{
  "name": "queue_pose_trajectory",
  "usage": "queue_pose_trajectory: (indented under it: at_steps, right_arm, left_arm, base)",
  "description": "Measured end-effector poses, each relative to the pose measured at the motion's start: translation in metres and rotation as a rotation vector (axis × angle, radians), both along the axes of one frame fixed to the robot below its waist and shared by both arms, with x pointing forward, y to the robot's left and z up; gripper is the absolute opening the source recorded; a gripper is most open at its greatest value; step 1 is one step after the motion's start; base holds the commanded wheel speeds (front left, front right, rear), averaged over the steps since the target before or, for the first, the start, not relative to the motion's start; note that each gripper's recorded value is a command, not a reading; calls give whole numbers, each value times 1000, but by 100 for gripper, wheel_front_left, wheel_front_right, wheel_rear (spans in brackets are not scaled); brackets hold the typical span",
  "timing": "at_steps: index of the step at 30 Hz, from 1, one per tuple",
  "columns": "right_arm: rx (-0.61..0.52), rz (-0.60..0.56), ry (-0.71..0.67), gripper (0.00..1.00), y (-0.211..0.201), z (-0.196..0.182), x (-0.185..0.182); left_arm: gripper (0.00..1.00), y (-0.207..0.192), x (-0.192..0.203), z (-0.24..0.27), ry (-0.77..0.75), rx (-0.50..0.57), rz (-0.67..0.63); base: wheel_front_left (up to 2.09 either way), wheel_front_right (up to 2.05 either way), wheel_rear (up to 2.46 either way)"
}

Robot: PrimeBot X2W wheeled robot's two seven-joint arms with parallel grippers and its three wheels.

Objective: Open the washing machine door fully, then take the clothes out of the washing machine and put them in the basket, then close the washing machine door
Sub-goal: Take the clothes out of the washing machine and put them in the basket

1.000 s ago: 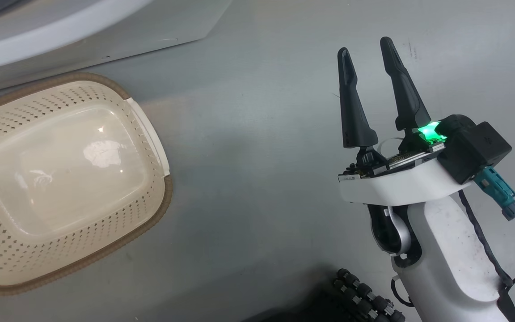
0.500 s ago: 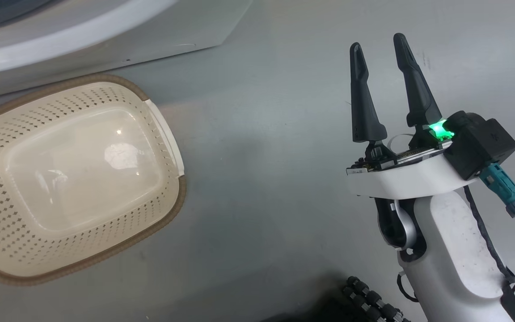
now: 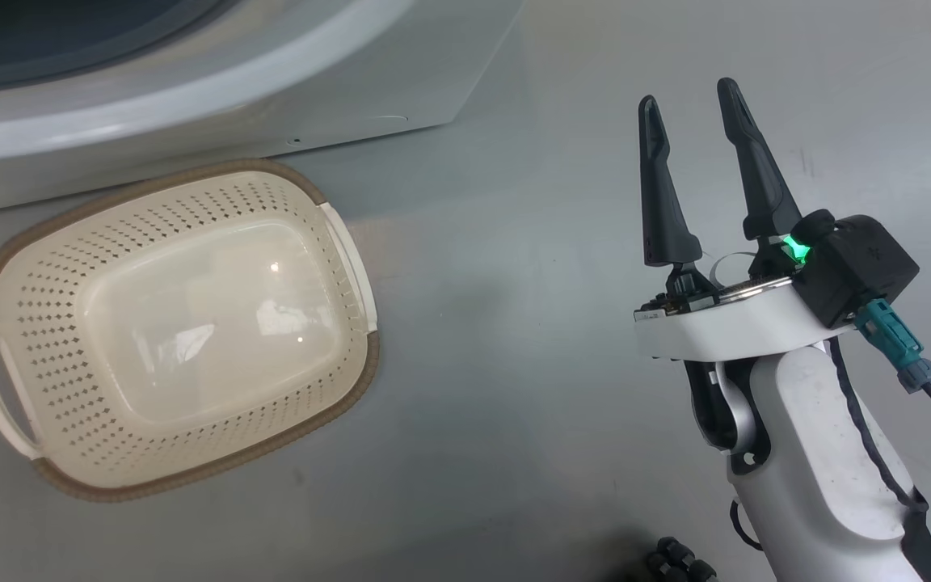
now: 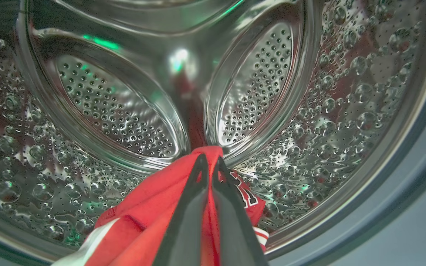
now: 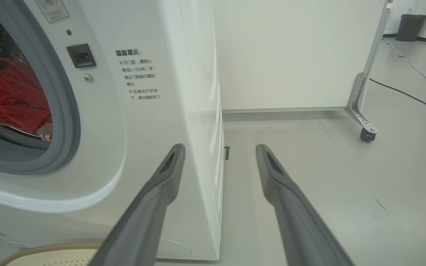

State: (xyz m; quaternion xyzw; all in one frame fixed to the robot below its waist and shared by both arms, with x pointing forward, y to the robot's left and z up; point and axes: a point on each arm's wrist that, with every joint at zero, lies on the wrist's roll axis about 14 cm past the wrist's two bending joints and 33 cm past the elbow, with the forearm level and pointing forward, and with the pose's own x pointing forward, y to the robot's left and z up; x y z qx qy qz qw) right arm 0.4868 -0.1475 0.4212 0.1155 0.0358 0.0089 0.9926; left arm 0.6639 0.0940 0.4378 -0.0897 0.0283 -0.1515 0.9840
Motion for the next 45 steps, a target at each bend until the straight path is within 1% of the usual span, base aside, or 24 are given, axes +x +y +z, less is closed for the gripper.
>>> queue_pose_trajectory:
  at_steps: [6,7,8,13,22,29,38,41,45]
  right_arm:
    - [-11,15,-11,100,4,8,-7]
    - [-11,17,-17,100,5,12,-10]
    - [-11,17,-17,100,5,12,-10]
    - [-9,34,-38,100,10,24,-16]
    - [5,48,-54,100,15,38,-36]
    - [12,63,-85,100,20,54,-49]
    - [22,76,-120,100,24,71,-66]
    - [26,84,-130,100,26,75,-69]
    - [30,85,-136,100,26,77,-70]
  left_arm:
    - [0,1,-29,19,-67,-62,41]
    - [0,2,-40,23,-79,-80,51]
    - [0,2,-40,23,-79,-80,51]
    - [0,11,-66,39,-123,-97,86]
    - [0,18,-107,87,-226,-143,121]
    - [0,26,-133,141,-354,-168,136]
    - [0,33,-169,191,-477,-193,156]
    - [0,32,-180,196,-493,-194,154]
    - [0,26,-189,167,-408,-193,149]
  base:
    - [0,0,0]
    - [0,0,0]
    - [0,0,0]
    - [0,0,0]
    - [0,0,0]
    - [0,0,0]
    - [0,0,0]
    - [0,0,0]
    - [0,0,0]
